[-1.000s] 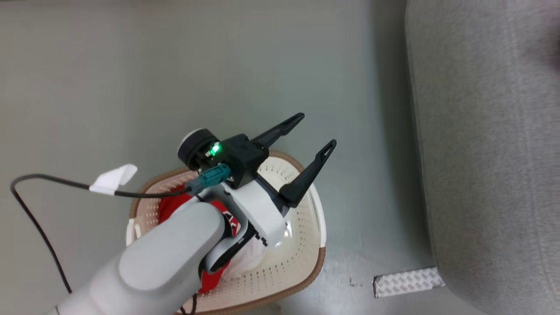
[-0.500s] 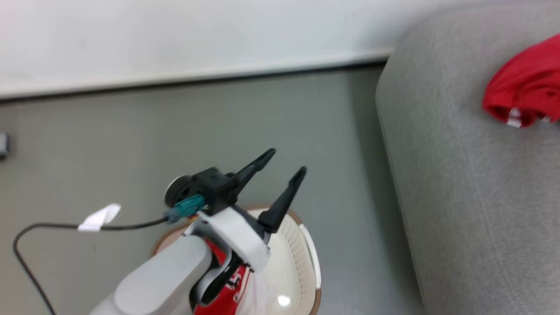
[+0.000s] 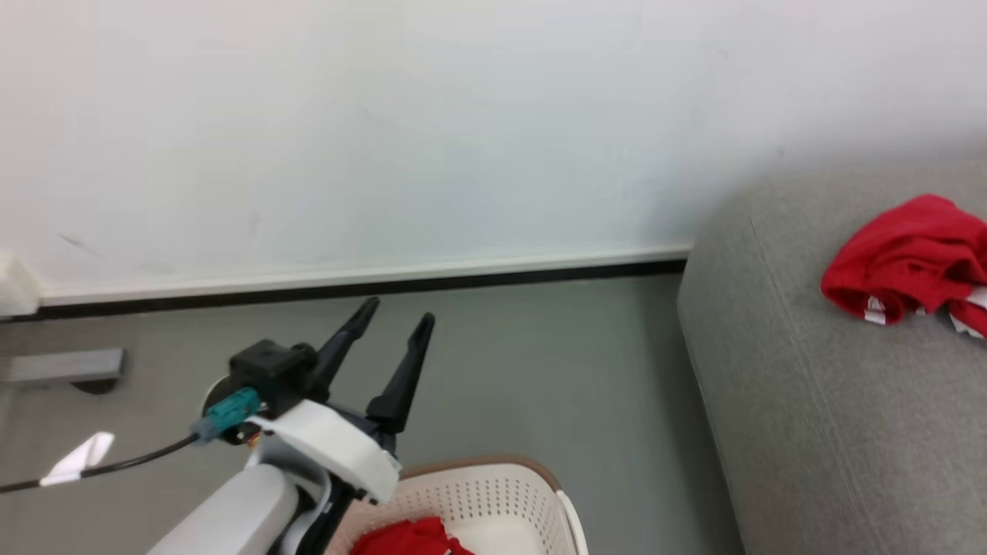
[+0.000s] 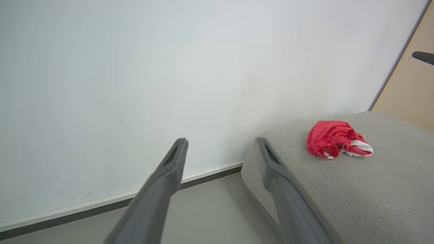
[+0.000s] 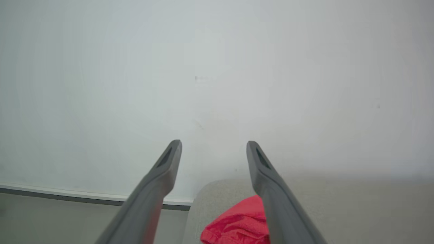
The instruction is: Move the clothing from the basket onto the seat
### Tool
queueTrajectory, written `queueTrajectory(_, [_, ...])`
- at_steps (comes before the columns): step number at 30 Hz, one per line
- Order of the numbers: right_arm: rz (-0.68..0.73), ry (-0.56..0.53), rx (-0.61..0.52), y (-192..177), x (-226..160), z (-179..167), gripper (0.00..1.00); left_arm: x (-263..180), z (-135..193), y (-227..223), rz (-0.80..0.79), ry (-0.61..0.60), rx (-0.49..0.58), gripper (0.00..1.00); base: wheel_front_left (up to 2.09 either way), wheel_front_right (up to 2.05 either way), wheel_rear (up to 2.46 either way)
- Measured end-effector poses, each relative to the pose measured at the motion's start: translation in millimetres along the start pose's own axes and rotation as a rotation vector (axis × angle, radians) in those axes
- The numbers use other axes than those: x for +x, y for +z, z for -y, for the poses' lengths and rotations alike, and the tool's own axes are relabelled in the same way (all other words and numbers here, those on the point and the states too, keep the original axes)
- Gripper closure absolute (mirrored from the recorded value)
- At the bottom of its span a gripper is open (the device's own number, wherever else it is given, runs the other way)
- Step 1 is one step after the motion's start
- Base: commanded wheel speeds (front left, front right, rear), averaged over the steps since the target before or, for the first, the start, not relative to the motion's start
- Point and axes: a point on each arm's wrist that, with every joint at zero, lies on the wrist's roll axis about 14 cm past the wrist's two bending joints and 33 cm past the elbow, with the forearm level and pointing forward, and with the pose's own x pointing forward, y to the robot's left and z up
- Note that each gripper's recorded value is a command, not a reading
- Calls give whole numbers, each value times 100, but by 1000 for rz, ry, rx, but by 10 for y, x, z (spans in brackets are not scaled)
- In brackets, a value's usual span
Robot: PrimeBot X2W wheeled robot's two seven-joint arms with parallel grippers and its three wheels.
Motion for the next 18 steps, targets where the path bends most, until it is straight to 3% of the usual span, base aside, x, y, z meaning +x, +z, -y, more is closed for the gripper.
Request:
queueTrajectory(9, [203, 182, 50, 166, -83, -827, 0, -536, -516, 389, 103, 238, 40, 0, 0, 0, 0])
queueTrajectory(18, [254, 260, 149, -261, -358, -1474, 0, -1051, -869, 463, 150, 437, 42, 0, 0, 0, 0])
